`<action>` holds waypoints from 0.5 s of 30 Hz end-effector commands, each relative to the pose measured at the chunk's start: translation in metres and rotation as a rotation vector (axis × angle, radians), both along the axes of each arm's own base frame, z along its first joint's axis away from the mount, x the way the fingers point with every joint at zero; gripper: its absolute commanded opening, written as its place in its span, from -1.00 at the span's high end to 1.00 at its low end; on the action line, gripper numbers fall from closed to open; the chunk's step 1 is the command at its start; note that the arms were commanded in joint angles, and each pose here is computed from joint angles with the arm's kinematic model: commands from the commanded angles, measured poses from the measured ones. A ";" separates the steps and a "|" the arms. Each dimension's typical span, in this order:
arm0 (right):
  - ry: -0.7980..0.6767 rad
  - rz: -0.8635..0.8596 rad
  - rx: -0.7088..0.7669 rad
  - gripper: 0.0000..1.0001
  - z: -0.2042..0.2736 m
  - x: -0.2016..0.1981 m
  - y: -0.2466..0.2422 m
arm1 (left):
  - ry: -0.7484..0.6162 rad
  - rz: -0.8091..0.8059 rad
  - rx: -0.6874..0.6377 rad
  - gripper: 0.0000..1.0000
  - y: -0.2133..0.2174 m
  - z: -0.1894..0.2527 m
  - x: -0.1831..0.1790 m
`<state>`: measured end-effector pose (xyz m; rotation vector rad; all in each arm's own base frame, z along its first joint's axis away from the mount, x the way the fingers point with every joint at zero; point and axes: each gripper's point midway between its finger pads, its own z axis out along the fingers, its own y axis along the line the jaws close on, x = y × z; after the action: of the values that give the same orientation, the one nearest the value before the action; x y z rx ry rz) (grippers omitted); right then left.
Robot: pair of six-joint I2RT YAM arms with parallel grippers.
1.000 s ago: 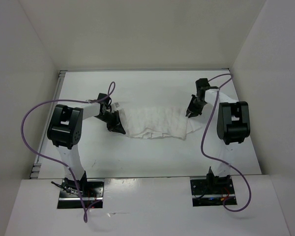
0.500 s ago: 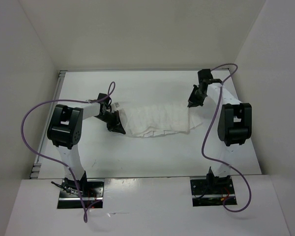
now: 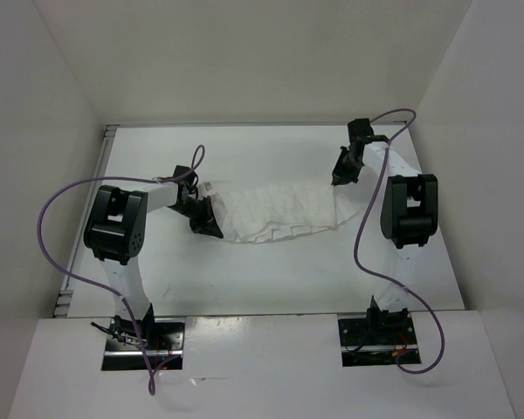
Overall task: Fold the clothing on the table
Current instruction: Fold the skirt
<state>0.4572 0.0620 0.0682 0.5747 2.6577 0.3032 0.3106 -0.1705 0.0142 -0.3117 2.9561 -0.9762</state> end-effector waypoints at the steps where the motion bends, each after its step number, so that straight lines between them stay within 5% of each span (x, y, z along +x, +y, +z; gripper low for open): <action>1: -0.115 -0.028 -0.047 0.84 0.009 0.031 -0.012 | -0.014 -0.010 0.089 1.00 0.013 -0.013 -0.001; 3: -0.125 -0.020 -0.035 0.41 0.013 0.033 -0.013 | -0.028 -0.019 0.079 0.97 0.012 -0.009 -0.001; 5: -0.117 -0.022 -0.023 0.24 0.018 0.033 -0.015 | -0.038 -0.031 0.069 0.87 0.011 0.000 0.001; 7: -0.165 -0.031 -0.054 0.03 0.041 0.030 -0.021 | -0.113 -0.029 0.049 0.47 0.011 0.025 0.013; 11: -0.227 -0.026 -0.122 -0.49 0.068 0.012 -0.033 | -0.272 -0.058 0.010 0.09 0.007 0.089 0.026; 15: -0.148 -0.012 -0.158 -0.57 0.049 -0.009 -0.046 | -0.441 -0.105 -0.059 0.05 -0.003 0.156 0.039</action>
<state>0.4554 0.0340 0.1047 0.5292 2.5373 0.1978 0.3400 -0.1684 0.1037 -0.1054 2.7437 -0.9492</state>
